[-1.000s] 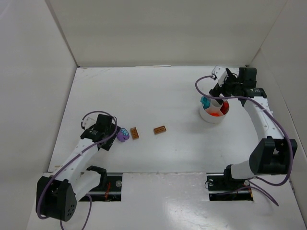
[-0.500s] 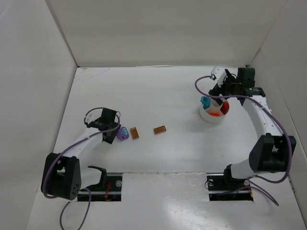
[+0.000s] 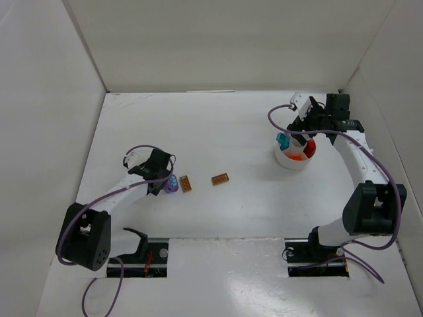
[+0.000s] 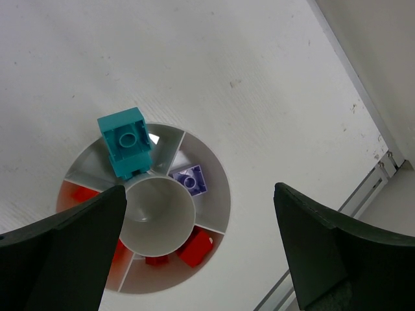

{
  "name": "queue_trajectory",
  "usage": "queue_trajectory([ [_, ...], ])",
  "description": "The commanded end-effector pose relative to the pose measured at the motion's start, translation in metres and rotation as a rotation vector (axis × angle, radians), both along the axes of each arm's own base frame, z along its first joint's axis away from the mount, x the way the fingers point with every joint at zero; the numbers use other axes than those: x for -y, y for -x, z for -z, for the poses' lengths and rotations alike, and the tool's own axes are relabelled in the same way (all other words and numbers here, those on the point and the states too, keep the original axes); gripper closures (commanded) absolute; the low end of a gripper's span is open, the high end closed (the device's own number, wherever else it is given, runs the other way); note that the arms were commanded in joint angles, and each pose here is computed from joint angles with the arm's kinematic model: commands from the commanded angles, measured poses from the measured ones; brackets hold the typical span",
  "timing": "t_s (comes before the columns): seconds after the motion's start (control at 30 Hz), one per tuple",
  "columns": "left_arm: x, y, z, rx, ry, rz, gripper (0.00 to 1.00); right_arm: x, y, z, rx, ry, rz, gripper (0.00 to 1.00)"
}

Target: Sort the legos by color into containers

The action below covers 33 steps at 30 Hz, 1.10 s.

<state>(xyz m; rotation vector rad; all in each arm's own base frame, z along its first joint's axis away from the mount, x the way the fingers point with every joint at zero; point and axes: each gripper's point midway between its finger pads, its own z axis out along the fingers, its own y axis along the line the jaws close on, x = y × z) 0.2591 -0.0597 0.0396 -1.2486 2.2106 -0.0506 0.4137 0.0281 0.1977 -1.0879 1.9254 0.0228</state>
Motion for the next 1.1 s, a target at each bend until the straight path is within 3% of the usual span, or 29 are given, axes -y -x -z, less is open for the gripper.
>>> queue_trajectory([
  [0.0,-0.004,-0.006,-0.005,0.004,-0.074,0.016,0.54,0.003,-0.007,-0.018,0.045,-0.002,0.015,0.00],
  [0.13,-0.001,-0.008,0.000,-0.005,-0.114,0.061,0.64,0.003,-0.007,-0.018,0.045,-0.002,0.015,0.00],
  [0.3,0.008,-0.005,0.005,-0.022,-0.169,0.119,0.66,0.003,-0.007,-0.013,0.027,-0.003,0.015,0.00],
  [0.67,0.019,0.008,0.011,-0.036,-0.172,0.234,0.62,0.000,-0.008,-0.010,0.026,-0.003,-0.010,0.00],
  [0.7,0.020,0.010,0.015,-0.043,-0.166,0.239,0.56,-0.002,-0.007,-0.011,0.026,-0.009,-0.017,0.00],
  [0.87,0.024,0.015,0.021,-0.067,-0.157,0.285,0.51,-0.003,-0.008,-0.007,0.018,-0.015,-0.024,0.00],
  [1.07,0.022,0.021,0.029,-0.114,-0.181,0.325,0.58,-0.003,-0.008,-0.005,0.021,-0.009,-0.029,0.00],
])
